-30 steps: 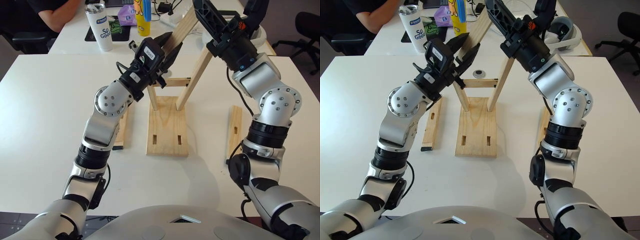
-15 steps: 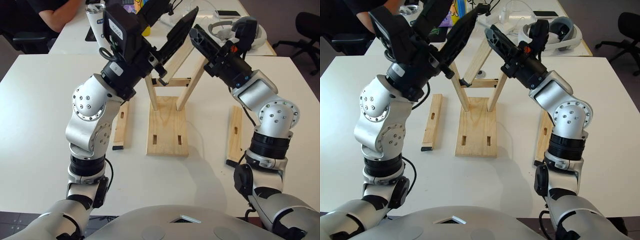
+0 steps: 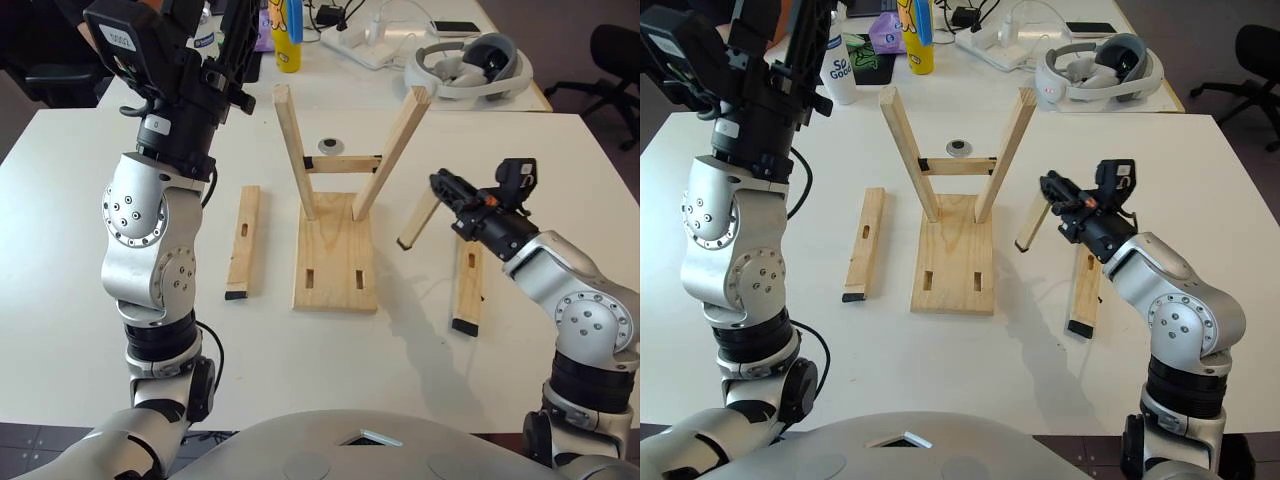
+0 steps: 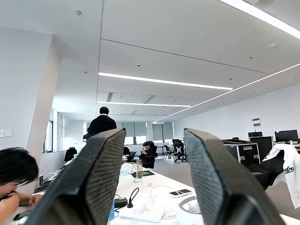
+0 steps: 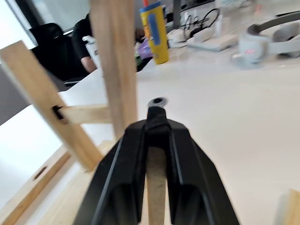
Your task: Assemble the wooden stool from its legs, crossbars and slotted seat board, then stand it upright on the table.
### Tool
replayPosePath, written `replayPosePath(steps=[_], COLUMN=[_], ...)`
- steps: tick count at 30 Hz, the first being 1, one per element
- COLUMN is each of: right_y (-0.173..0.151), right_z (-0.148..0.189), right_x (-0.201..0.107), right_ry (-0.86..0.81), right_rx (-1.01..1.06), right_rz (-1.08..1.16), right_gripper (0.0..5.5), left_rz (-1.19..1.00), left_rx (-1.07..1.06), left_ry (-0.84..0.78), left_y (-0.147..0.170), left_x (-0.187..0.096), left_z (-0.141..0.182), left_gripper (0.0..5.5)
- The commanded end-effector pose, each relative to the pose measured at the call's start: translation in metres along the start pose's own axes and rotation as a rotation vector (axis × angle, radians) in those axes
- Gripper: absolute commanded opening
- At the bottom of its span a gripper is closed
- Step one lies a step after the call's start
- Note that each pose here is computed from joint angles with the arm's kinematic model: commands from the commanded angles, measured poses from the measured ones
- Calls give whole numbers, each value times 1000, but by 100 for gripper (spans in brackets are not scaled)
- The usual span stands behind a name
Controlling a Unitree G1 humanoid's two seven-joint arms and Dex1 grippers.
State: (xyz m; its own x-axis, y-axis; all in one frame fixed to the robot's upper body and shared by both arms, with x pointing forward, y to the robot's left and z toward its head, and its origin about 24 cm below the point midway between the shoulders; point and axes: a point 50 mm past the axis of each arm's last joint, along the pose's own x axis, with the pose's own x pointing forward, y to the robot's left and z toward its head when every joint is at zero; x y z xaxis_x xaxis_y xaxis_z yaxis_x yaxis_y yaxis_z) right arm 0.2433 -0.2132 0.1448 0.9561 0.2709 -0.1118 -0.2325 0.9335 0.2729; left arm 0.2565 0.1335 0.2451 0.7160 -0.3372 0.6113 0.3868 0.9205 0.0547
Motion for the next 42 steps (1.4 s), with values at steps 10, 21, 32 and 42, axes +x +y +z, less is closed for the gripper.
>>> replayPosePath(steps=[10,21,32,42], right_y=[-21,-33,-33,-29], right_z=[6,-5,-15,-27], right_x=[-32,-30,-37,-34], right_ry=[-85,-14,29,34], right_rx=[-51,-17,-27,43], right_rz=[-432,-494,-539,-566], right_gripper=[41,41,41,41], left_rz=[107,131,117,102], left_rx=[-4,1,0,-5], left_ry=[53,90,117,126], left_y=[-1,-5,-3,-3], left_x=[-11,-20,-22,-21], left_z=[-8,-15,-19,-20], left_gripper=[230,230,230,230])
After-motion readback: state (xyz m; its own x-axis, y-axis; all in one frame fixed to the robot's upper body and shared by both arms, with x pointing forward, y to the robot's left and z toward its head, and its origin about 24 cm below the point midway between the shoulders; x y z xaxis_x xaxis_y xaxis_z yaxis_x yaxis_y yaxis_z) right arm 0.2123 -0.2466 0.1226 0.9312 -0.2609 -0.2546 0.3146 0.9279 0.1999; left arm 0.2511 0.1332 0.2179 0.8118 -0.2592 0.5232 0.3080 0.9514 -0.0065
